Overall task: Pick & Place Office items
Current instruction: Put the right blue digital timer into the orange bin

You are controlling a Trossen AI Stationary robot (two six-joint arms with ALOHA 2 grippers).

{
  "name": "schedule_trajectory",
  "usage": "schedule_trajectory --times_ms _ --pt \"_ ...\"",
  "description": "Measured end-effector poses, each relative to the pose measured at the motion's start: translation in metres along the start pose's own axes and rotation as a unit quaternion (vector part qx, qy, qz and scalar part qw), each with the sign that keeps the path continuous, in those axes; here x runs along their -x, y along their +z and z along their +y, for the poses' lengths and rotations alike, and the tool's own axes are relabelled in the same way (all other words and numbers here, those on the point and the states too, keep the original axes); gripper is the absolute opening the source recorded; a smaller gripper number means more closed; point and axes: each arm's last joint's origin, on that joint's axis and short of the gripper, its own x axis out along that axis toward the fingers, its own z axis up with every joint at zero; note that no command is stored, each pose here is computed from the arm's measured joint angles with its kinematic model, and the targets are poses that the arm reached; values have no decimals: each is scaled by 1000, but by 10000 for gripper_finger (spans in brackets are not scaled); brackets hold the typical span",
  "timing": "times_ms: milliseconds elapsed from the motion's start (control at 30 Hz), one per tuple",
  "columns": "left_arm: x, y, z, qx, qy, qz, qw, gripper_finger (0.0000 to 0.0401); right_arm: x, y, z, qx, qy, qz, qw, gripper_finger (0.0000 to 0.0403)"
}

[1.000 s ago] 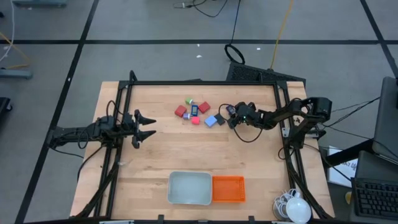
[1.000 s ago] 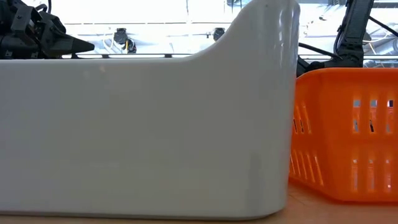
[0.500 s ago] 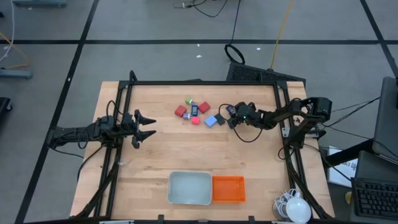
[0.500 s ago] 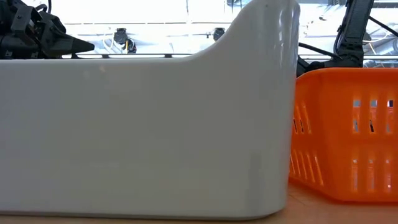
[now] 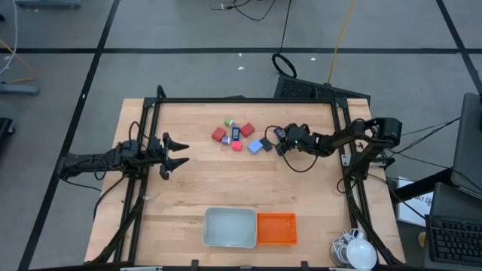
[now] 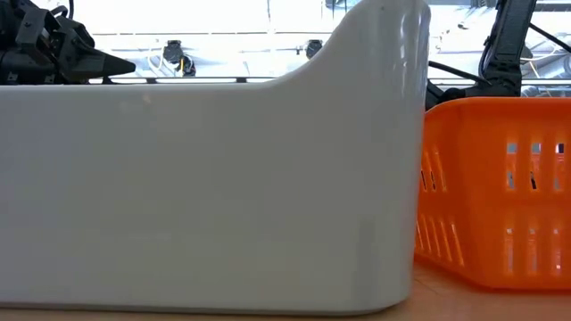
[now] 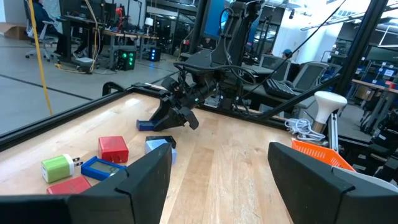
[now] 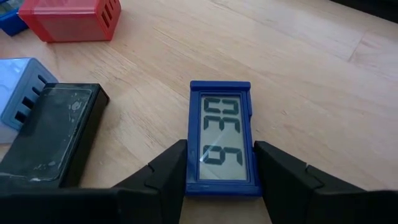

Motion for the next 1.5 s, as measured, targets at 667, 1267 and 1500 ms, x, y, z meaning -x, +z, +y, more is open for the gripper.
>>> schedule_trajectory --times_ms 667,1267,1500 --pt "0 0 0 0 0 0 1000 271 1 2 0 15 4 -6 1000 163" --pt "0 0 0 0 0 0 1000 271 1 4 2 10 12 -18 1000 164" --pt "0 0 0 0 0 0 1000 271 2 5 2 15 14 -20 1000 164"
